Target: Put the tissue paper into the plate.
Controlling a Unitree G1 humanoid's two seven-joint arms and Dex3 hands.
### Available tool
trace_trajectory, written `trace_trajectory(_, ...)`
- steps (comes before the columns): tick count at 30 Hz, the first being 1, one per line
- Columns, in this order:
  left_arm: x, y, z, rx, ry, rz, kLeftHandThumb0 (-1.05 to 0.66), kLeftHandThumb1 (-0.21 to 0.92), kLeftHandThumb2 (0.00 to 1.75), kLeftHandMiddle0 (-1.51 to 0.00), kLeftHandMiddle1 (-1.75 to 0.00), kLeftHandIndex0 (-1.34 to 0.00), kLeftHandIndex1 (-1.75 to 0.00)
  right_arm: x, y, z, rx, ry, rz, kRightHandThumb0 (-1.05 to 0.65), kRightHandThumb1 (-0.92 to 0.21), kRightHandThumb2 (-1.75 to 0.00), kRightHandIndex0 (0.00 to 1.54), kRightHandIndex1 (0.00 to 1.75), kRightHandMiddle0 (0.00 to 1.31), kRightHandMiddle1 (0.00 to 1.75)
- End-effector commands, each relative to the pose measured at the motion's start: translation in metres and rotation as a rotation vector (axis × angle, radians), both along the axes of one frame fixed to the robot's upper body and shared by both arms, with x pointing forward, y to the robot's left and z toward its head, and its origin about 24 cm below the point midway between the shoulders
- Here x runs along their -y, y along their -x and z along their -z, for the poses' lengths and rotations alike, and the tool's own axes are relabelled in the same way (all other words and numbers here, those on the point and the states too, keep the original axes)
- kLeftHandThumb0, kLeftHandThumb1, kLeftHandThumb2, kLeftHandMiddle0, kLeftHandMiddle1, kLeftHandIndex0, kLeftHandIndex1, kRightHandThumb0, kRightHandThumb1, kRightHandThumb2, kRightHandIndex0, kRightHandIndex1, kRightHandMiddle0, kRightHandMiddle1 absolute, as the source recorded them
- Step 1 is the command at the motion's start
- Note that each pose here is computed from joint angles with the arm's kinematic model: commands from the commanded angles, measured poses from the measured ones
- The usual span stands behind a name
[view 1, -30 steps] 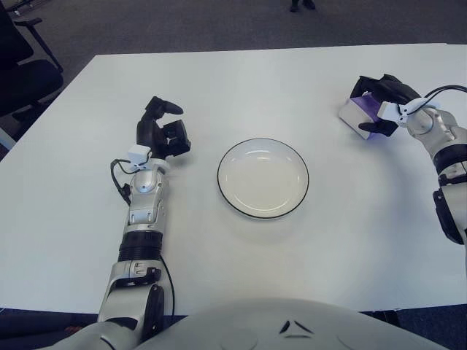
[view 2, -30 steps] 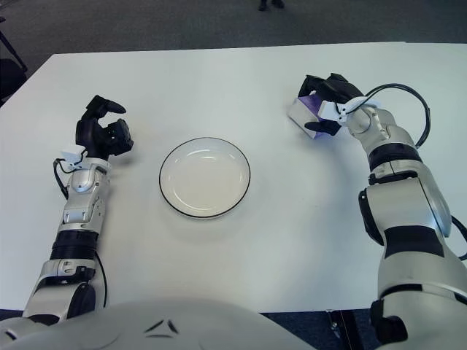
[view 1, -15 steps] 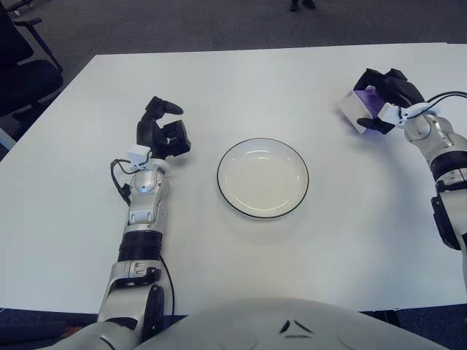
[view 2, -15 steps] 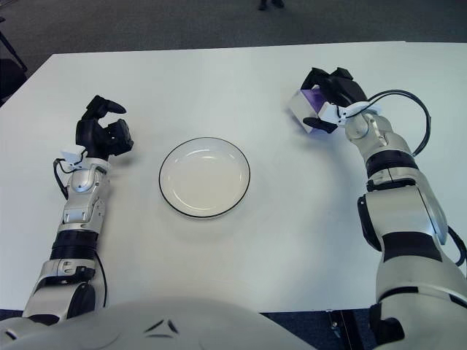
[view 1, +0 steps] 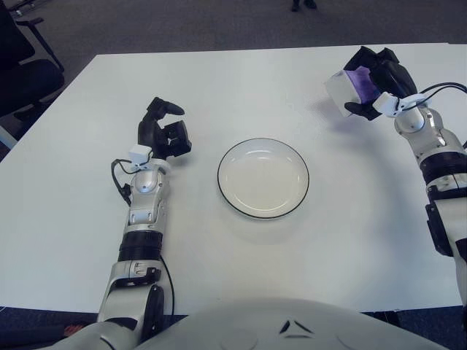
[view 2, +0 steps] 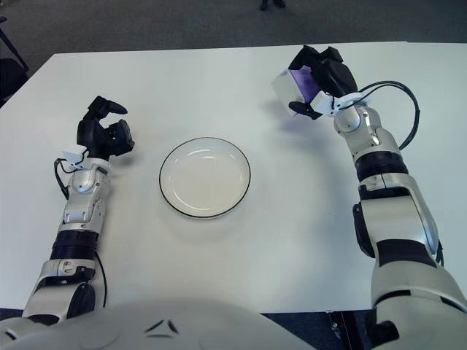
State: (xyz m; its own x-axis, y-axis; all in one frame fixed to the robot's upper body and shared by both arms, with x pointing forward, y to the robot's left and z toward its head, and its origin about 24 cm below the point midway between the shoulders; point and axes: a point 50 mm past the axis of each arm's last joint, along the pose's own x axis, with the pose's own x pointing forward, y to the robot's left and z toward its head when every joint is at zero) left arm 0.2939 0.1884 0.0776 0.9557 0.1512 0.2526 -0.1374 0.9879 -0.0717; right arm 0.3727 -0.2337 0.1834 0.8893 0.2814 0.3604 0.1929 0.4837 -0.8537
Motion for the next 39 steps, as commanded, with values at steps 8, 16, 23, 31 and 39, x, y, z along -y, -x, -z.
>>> trace_trajectory(8, 0.006, 0.049, 0.094, -0.364, 0.089, -0.023, -0.45, 0.39, 1.23, -1.30, -1.75, -0.55, -1.75, -0.010, 0.014, -0.017, 0.045, -0.088, -0.033, 0.00, -0.06, -1.58, 0.82, 1.66, 0.58, 1.75)
trace_trajectory(16, 0.007, 0.047, 0.095, -0.365, 0.092, -0.006, -0.45, 0.39, 1.23, -1.30, -1.75, -0.55, -1.75, -0.027, 0.021, -0.024, 0.069, -0.113, -0.096, 0.00, -0.06, -1.60, 0.82, 1.68, 0.58, 1.75)
trace_trajectory(23, 0.006, 0.046, 0.096, -0.368, 0.089, -0.001, -0.46, 0.39, 1.23, -1.30, -1.75, -0.56, -1.75, -0.039, 0.033, -0.032, 0.051, -0.112, -0.153, 0.00, -0.05, -1.61, 0.83, 1.69, 0.59, 1.75)
trace_trajectory(31, 0.005, 0.045, 0.096, -0.368, 0.081, 0.000, -0.46, 0.38, 1.24, -1.30, -1.75, -0.56, -1.75, -0.059, 0.040, -0.039, 0.056, -0.084, -0.229, 0.00, -0.01, -1.64, 0.86, 1.66, 0.61, 1.75)
trace_trajectory(39, 0.004, 0.043, 0.097, -0.370, 0.082, 0.003, -0.46, 0.38, 1.24, -1.30, -1.75, -0.57, -1.75, -0.084, 0.043, -0.040, 0.069, -0.059, -0.346, 0.00, -0.03, -1.63, 0.84, 1.69, 0.60, 1.75)
